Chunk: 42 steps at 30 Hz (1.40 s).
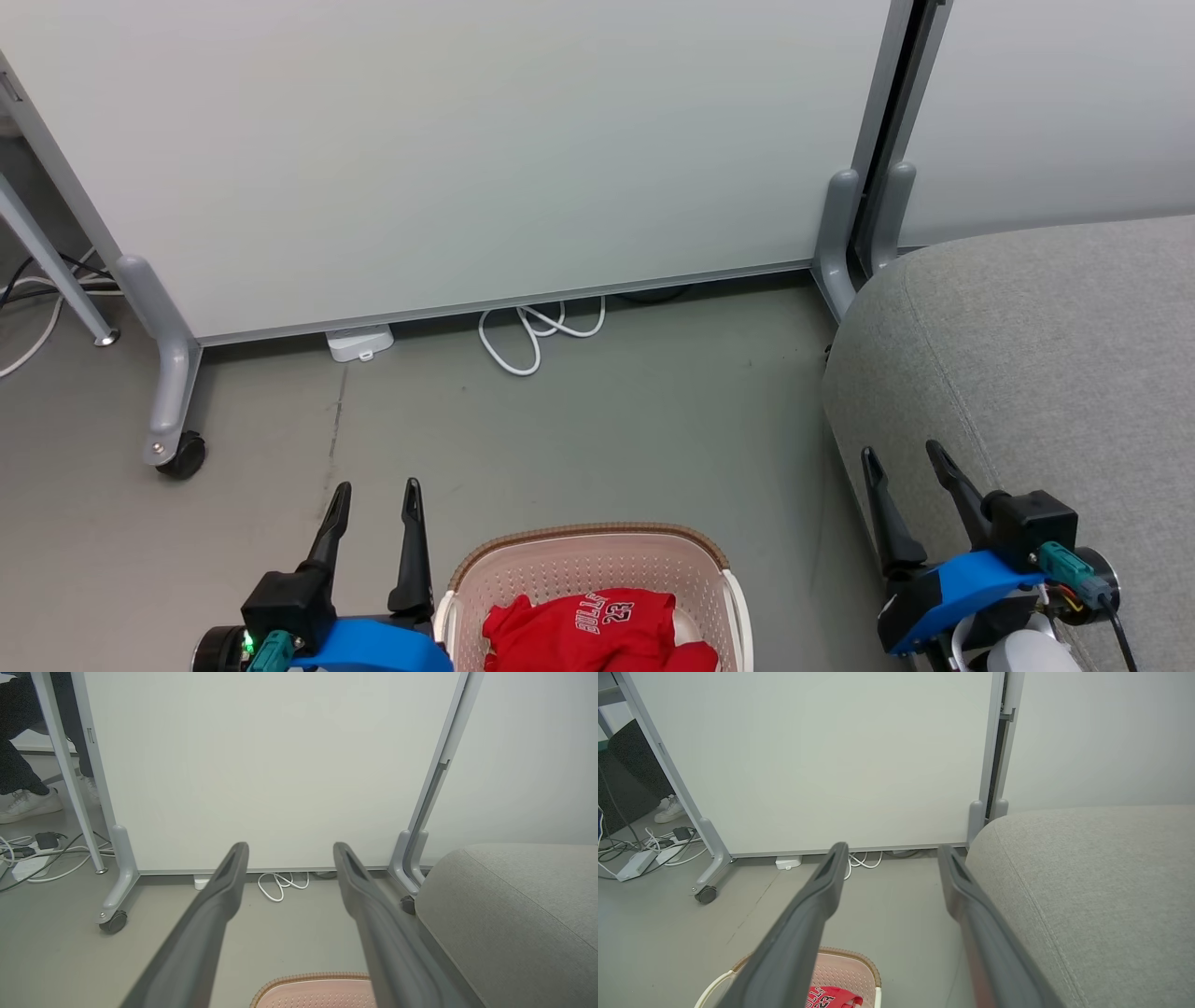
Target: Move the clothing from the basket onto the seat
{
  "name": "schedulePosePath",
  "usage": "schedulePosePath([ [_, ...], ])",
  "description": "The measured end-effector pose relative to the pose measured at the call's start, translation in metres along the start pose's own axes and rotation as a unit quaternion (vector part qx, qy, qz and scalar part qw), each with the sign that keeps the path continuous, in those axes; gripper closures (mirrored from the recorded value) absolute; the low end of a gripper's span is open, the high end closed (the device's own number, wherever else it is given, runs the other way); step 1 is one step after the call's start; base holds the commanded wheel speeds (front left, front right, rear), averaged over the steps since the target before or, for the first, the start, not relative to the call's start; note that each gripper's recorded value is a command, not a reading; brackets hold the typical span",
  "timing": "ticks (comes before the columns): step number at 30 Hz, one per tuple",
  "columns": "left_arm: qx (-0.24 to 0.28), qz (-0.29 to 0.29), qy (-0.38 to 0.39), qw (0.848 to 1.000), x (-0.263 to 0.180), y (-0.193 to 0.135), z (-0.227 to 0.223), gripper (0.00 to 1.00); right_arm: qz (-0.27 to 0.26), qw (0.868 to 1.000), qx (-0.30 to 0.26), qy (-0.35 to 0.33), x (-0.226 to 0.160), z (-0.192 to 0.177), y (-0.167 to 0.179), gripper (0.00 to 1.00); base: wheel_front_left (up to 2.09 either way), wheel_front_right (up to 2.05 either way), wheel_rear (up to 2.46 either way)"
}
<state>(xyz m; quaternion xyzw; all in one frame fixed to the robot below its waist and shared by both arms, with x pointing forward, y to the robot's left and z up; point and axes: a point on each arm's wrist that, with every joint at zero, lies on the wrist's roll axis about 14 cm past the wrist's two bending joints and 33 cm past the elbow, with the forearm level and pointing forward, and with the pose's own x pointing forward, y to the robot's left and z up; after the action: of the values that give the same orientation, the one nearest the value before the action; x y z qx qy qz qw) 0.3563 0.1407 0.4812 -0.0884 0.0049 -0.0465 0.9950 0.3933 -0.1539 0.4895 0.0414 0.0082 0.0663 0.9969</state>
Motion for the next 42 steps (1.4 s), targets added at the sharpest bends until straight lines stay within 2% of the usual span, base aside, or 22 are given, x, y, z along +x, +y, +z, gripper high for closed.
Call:
schedulePosePath([
  [12,-0.004,-0.013,0.025,1.0,0.006,-0.008,-0.016,0.0,0.001,1.0,-0.002,0.003,0.003,-0.001,-0.001,0.0,0.0,0.0,0.0],
  [18,-0.003,-0.029,0.062,0.998,0.028,-0.014,-0.04,0.0,0.013,1.0,-0.009,-0.016,0.032,0.012,0.002,0.0,0.0,0.0,0.0],
  [24,0.007,-0.066,0.131,0.989,0.057,-0.025,-0.09,0.0,0.023,0.999,-0.015,-0.023,0.067,0.01,0.001,0.0,0.0,0.0,0.0],
  [29,0.022,-0.109,0.21,0.971,0.071,-0.034,-0.149,0.0,0.026,0.999,-0.016,-0.018,0.091,-0.005,-0.004,0.0,0.0,0.0,0.0],
  [33,0.023,-0.133,0.278,0.951,0.075,-0.039,-0.198,0.0,0.024,1.0,-0.012,-0.004,0.104,-0.026,-0.011,0.0,0.0,0.0,0.0],
  [38,0.032,-0.172,0.353,0.919,0.069,-0.05,-0.253,0.0,0.014,1.0,0.0,0.017,0.113,-0.053,-0.022,0.0,0.0,0.0,0.0],
  [42,0.046,-0.207,0.411,0.886,0.054,-0.056,-0.294,0.0,0.002,0.999,0.012,0.039,0.114,-0.076,-0.033,0.0,0.0,0.0,0.0],
])
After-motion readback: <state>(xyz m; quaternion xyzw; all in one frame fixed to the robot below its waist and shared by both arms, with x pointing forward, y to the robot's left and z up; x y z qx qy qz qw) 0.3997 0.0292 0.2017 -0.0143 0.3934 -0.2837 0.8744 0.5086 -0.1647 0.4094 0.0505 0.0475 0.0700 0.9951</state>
